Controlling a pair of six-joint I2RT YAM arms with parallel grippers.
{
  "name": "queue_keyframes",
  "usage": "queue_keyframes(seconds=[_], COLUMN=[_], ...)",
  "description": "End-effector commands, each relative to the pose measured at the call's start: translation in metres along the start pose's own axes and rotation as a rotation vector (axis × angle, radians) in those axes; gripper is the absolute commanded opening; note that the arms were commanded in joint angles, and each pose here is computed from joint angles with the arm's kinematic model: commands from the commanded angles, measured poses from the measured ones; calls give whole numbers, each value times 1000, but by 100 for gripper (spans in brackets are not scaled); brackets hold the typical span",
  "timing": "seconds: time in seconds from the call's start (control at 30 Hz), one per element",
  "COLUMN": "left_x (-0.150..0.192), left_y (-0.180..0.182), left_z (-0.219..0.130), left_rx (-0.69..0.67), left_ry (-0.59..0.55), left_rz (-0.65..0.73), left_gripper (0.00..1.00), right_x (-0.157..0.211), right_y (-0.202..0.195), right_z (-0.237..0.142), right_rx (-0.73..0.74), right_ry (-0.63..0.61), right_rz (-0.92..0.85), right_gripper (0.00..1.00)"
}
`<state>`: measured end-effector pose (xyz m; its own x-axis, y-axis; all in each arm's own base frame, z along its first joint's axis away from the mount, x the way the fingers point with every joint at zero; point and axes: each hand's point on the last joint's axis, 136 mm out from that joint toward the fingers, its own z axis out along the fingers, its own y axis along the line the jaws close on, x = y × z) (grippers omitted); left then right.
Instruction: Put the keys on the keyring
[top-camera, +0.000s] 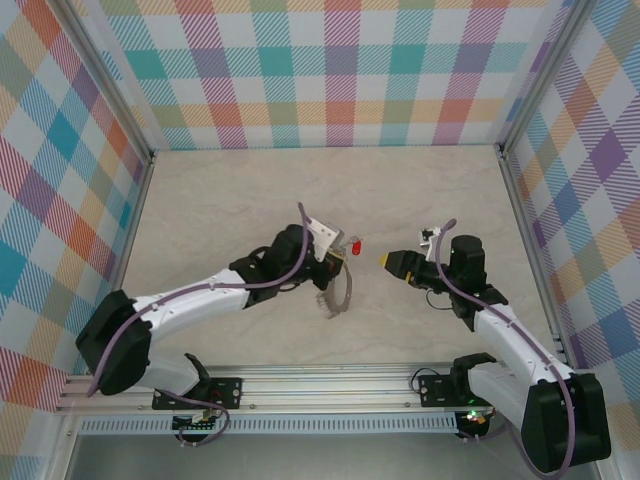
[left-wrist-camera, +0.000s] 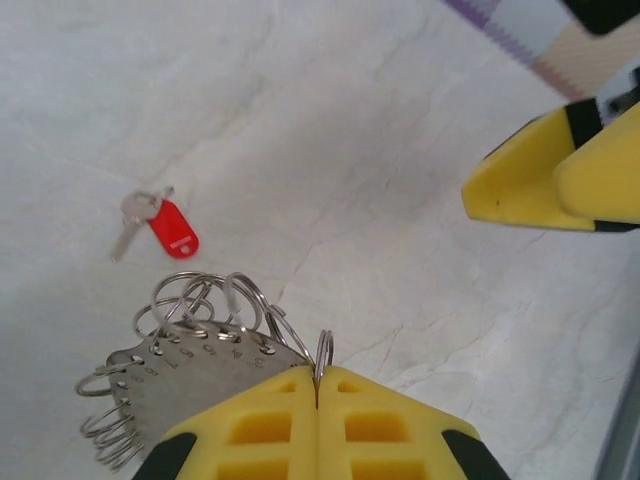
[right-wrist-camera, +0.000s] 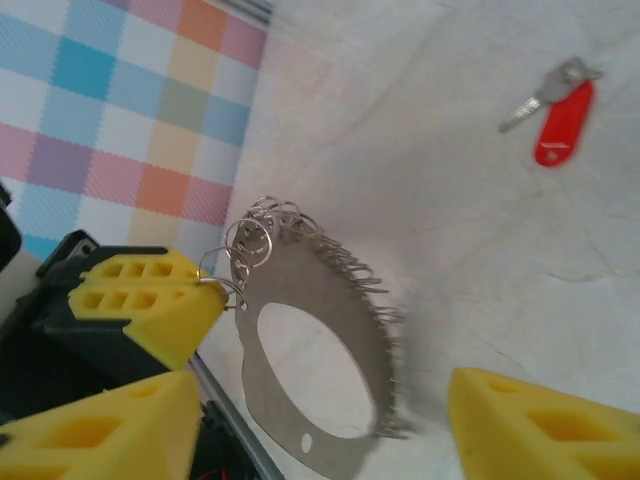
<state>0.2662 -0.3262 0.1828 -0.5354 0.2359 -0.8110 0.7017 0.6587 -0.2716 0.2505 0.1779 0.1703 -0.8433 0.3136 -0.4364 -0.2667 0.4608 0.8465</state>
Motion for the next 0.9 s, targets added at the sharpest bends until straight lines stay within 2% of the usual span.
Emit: queue_keyframes(seconds=[0.0,0.07,0.2,0.5,0.87], left_x=[-19,-30,-46,-60,-71], left_y=[-11,-10,-10,-17,-27], left_z=[-23,-33,-46,-52,-59], left_rx=[107,125,147,205,294], left_ry=[-59,-92,-133,-151,-186], left_rz=[-3,-17,-27,-30,-56], left_gripper=[0,0,0,0,0], right_x=[-9,-11,-18,-35,-16], right_y=[36,47,66,87,117], right_z=[-2,-1,4,15,35], right_rx=[-131,-158,-195,-240,-371], right_ry=[-15,-21,-35,-46,54], right_rz=[-80,-99,-142,-205,-292], right_gripper=[55,49,46,44,42])
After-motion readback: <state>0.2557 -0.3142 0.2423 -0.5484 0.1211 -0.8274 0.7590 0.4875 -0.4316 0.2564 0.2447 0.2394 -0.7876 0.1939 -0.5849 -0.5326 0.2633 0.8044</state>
